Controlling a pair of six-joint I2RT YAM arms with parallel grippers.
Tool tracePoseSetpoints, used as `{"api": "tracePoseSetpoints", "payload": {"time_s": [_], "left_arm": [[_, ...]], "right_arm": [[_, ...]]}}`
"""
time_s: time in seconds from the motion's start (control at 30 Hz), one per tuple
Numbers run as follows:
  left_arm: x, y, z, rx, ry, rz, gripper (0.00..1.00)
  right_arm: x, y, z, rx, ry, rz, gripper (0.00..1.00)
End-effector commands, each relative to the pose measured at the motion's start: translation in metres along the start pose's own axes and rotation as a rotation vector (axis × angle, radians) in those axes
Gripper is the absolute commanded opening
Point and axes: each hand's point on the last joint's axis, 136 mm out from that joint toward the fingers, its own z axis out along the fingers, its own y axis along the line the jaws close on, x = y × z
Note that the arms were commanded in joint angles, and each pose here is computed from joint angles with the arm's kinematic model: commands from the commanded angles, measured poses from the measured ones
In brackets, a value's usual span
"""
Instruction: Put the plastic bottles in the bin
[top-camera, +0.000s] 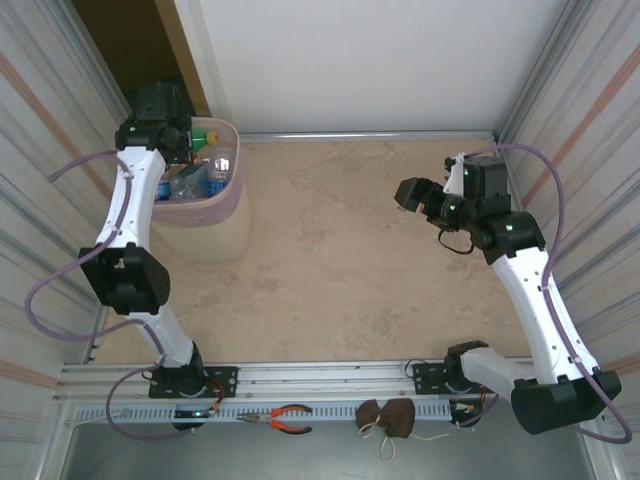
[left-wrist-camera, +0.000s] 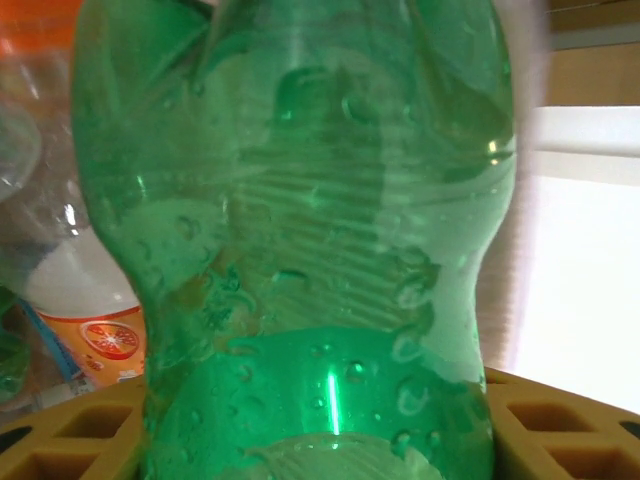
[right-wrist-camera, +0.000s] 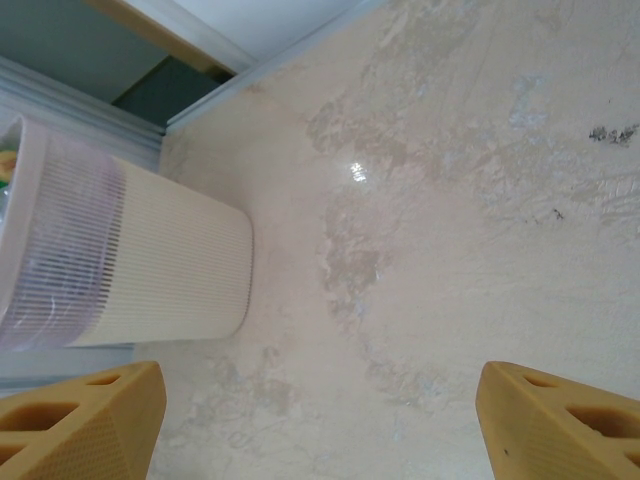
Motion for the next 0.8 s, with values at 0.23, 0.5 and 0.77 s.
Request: {"api": "tracePoseSetpoints", "payload": {"time_s": [0.23, 0.5, 0.77], "left_arm": [[-0.002, -0.021, -0.033, 0.09, 0.008, -0.077, 0.78], [-0.009, -0.037, -0.08, 0.187, -0.011, -0.05, 0.83], [-0.014, -0.042, -0.133, 0.289, -0.03, 0.078, 0.8]], "right_arm": [[-0.003, -0.003, -0.003, 0.01, -0.013, -0.001, 0.8], [-0.005, 0.001, -0.008, 0.002, -0.024, -0.007, 0.8], [-0.005, 0.003, -0.018, -0.003, -0.04, -0.017, 0.8]]}}
